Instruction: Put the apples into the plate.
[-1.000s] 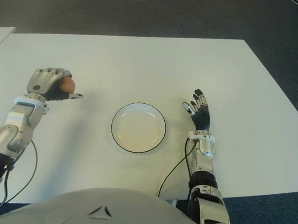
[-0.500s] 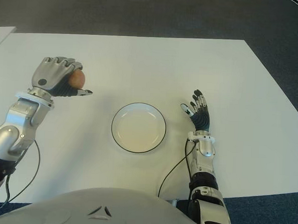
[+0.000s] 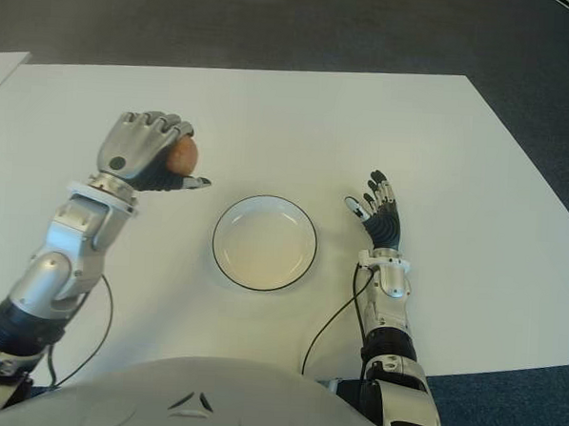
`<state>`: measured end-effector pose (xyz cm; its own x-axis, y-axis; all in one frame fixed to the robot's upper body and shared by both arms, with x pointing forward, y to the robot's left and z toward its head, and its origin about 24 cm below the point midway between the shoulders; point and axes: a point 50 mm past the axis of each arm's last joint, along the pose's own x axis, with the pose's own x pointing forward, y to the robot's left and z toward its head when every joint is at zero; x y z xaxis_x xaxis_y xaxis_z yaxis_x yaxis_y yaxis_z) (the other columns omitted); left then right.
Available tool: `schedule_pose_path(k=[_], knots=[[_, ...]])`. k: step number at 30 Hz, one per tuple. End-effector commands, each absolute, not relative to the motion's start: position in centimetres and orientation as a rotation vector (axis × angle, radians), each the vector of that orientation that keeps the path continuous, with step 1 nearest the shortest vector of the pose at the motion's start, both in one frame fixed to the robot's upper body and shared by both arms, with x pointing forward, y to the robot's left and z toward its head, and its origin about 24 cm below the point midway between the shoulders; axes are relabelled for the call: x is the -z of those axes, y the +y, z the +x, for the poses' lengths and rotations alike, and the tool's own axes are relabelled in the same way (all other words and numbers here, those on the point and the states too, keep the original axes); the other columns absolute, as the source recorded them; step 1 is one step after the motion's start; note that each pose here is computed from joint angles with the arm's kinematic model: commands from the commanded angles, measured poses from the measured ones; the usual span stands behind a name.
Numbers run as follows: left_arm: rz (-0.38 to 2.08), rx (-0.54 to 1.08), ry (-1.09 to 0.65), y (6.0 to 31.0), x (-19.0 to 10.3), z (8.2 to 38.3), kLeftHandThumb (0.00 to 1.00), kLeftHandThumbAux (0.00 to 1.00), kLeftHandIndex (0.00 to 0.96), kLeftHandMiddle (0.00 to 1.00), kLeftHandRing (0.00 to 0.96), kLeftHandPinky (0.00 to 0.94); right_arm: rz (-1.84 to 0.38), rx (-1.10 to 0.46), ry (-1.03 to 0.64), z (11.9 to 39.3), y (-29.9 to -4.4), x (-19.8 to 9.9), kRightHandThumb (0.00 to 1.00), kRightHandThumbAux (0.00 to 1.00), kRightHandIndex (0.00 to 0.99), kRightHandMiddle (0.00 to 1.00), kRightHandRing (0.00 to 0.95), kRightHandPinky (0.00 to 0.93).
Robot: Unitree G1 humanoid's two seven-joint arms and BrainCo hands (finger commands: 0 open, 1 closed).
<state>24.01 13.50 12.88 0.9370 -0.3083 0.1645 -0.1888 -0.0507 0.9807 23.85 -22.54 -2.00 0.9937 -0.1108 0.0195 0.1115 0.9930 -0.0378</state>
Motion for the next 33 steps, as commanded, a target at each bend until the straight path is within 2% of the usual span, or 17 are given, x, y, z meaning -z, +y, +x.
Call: schedule_pose_path(k=[1,13,24,33], knots=[[1.648,0.159,-0.434,11.2,-13.0,23.8,0.859,0.663,0.409,0.541,0.846,0.786,0.017,0.122,0.224,20.1,-21.4,6.5,0.136,0.627,0.002,0.008,0.000,0.000],[1.582,0.310,-0.481,7.2,-10.3,22.4,0.859,0.661,0.411,0.547,0.843,0.818,0.011,0.118,0.227,19.6,-21.0,6.5,0.127,0.623,0.000,0.007,0.000,0.000],[1.512,0.388,-0.474,5.5,-8.7,21.8,0.858,0.661,0.411,0.547,0.837,0.837,0.021,0.137,0.227,19.4,-20.7,6.4,0.115,0.580,0.017,0.030,0.000,0.000],[1.525,0.426,-0.520,4.7,-7.8,22.3,0.856,0.662,0.408,0.535,0.835,0.809,0.034,0.127,0.232,19.3,-20.6,6.3,0.131,0.566,0.025,0.035,0.000,0.000]])
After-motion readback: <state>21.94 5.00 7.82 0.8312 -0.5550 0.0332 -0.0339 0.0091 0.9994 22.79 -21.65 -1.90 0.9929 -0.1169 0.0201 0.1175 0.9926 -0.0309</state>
